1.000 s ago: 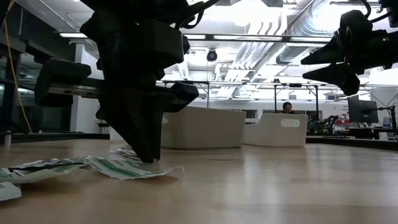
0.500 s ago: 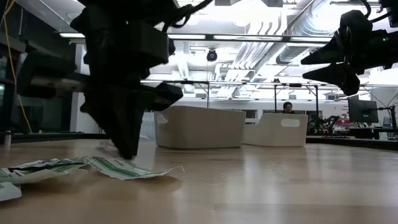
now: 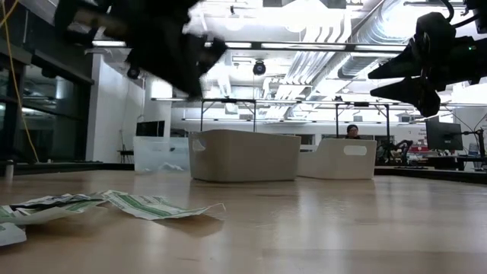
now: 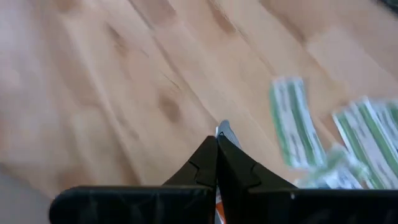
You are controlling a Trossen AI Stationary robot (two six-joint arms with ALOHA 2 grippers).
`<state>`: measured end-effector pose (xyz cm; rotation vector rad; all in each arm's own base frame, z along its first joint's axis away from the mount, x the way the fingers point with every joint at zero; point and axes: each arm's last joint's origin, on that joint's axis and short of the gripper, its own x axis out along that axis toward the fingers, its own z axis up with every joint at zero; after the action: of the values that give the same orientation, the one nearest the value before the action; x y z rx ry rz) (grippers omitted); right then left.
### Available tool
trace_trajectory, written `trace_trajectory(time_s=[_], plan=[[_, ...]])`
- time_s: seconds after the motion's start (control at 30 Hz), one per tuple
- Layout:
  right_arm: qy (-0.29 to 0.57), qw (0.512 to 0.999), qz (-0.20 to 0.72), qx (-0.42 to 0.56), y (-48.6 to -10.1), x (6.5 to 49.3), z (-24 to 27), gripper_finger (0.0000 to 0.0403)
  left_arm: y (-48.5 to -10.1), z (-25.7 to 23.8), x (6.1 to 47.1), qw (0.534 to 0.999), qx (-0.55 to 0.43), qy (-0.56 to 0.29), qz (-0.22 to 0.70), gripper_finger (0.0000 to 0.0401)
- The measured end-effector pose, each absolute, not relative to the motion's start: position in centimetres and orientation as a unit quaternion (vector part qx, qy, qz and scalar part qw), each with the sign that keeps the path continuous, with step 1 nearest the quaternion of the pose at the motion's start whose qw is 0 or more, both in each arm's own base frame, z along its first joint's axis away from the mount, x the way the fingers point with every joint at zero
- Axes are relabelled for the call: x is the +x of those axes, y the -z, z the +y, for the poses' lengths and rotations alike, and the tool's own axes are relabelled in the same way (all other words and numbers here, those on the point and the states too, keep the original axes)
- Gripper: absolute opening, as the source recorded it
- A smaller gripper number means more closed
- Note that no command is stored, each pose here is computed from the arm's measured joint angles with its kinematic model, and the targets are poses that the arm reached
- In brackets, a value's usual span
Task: Pick & Place First Aid Supplies
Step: Put the ointment pack into the white bin
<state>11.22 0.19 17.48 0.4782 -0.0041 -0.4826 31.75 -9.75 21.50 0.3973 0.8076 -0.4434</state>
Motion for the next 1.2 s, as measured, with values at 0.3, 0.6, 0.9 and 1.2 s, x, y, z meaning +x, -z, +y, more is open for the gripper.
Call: trace_trajectory(time_s=[0.3,0.6,0.9,1.2], plan=[[0.237,0.943,-0.002,0.235,-17.5,11.2,0.2,0.0211,-28.0,-8.9,31.4,0.946,0.232,0.082,0.21,0.0],[0.253,0.947,0.002,0.197,-17.5,11.2,0.1,0.0211,-32.8,-5.4,32.6,0.967,0.241,-0.076,0.021,0.0],[0.254,0.946,0.0,0.203,-17.5,11.2,0.1,0.0211,-34.3,2.2,32.9,0.978,0.16,-0.126,-0.055,0.0],[0.286,0.904,-0.083,0.307,-18.3,11.1,-0.1,0.0211,-34.0,6.2,32.7,0.977,0.135,-0.158,-0.052,0.0]])
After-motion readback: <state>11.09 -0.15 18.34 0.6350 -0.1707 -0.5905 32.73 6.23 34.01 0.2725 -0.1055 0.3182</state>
